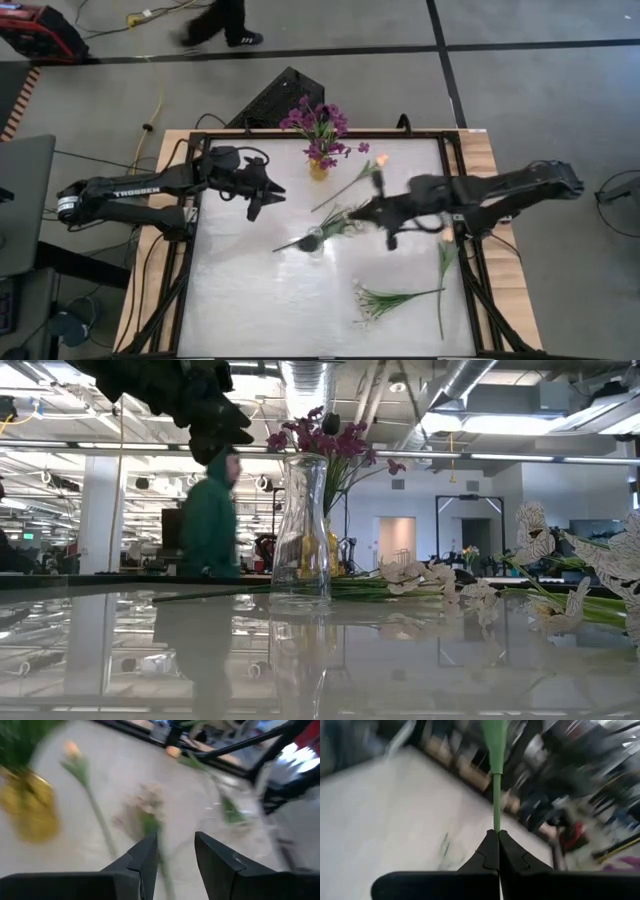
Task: Sort flowers into vase by color
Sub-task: Put the black flower into the yellow vase
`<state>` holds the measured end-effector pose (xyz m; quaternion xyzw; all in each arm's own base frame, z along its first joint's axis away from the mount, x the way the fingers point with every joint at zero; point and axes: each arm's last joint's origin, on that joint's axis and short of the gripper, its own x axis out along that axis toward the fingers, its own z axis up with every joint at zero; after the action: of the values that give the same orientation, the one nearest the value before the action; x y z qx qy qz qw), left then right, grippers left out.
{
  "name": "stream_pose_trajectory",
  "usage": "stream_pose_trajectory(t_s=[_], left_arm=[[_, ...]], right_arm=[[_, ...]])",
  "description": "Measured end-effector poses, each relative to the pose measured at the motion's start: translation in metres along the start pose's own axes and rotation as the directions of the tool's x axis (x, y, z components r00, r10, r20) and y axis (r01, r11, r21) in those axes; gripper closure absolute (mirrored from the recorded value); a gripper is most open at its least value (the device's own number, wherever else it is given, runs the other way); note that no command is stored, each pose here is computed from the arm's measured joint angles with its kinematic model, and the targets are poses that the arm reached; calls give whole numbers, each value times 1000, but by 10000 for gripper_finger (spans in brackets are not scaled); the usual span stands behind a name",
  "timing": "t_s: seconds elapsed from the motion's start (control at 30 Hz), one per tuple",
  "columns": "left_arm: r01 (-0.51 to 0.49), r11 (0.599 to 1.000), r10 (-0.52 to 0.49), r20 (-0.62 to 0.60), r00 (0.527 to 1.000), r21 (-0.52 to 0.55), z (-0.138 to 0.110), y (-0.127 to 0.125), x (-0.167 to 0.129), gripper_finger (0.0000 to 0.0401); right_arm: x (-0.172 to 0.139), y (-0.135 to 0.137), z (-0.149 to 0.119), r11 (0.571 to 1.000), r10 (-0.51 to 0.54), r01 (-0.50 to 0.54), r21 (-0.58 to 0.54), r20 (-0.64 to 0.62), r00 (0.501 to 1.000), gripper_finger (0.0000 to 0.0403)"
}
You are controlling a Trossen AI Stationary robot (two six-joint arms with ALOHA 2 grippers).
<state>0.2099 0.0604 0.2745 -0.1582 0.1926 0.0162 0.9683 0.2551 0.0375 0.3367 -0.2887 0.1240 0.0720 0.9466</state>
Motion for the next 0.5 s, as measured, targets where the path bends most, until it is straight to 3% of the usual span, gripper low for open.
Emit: stream_pose_trajectory(t_s=[0.1,0.2,0.3,0.5], left_arm=[[-80,989,76,37,996,126,-1,2,0,285],[-117,973,101,89,991,198,-4,5,2,285],[-132,962,104,128,986,238,-7,7,3,286],[-130,965,99,143,985,227,-20,10,7,286]], right_arm=[[-25,-7,-27,988,-133,117,105,168,977,386],[-47,-12,-58,926,-344,271,261,290,893,386],[-65,-19,-85,830,-522,377,412,334,784,386],[-89,-49,-120,596,-773,549,587,233,590,386]])
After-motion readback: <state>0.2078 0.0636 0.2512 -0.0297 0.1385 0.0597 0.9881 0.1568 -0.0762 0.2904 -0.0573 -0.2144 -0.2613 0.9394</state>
